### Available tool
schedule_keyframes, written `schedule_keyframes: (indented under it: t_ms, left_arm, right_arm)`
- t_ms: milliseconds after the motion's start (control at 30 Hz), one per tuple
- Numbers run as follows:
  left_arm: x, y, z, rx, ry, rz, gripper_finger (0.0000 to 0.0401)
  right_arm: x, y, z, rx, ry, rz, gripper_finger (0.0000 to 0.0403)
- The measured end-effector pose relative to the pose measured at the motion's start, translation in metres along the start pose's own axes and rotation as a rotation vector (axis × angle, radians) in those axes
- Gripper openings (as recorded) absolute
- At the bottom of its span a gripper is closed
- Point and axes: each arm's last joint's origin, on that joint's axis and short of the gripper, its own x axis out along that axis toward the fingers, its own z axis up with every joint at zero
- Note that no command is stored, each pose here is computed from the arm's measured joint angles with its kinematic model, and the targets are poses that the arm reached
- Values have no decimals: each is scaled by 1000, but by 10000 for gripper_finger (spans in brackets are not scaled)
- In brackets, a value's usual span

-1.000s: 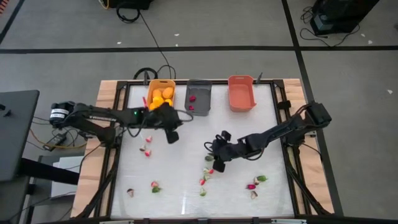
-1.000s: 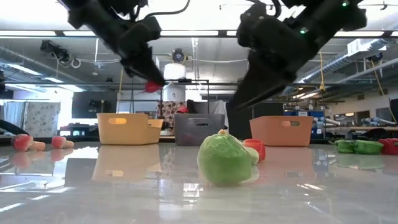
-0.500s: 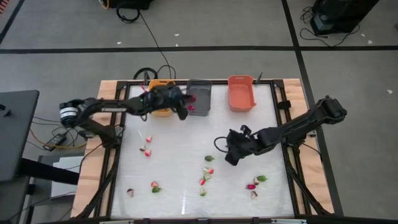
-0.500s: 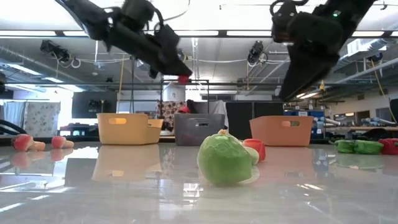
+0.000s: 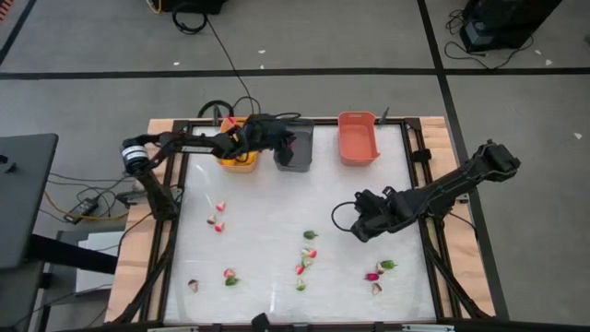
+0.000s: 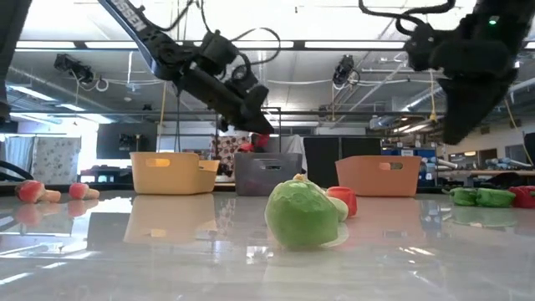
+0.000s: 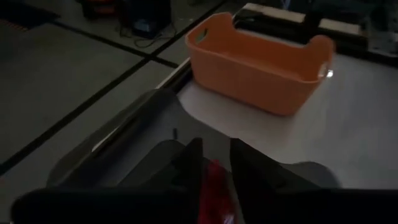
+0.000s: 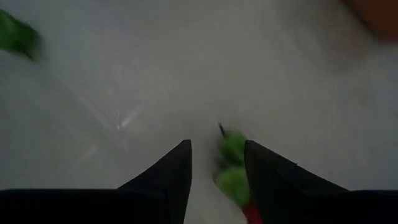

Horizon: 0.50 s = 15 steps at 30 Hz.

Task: Sort produce into baskets
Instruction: Put the red chili pepper into the black bin

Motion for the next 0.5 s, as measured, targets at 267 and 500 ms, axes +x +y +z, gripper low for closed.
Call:
schedule_keyframes:
  t_ms: [267,500]
  left_arm:
    - [23,6,-2,-10,27,21,132]
    - [14,3,10,-4,-13,-31,142]
  right_arm:
    - [-2,-9,-10,30,183,-54,159]
    - [3,-13,-20,104,225,-104,159]
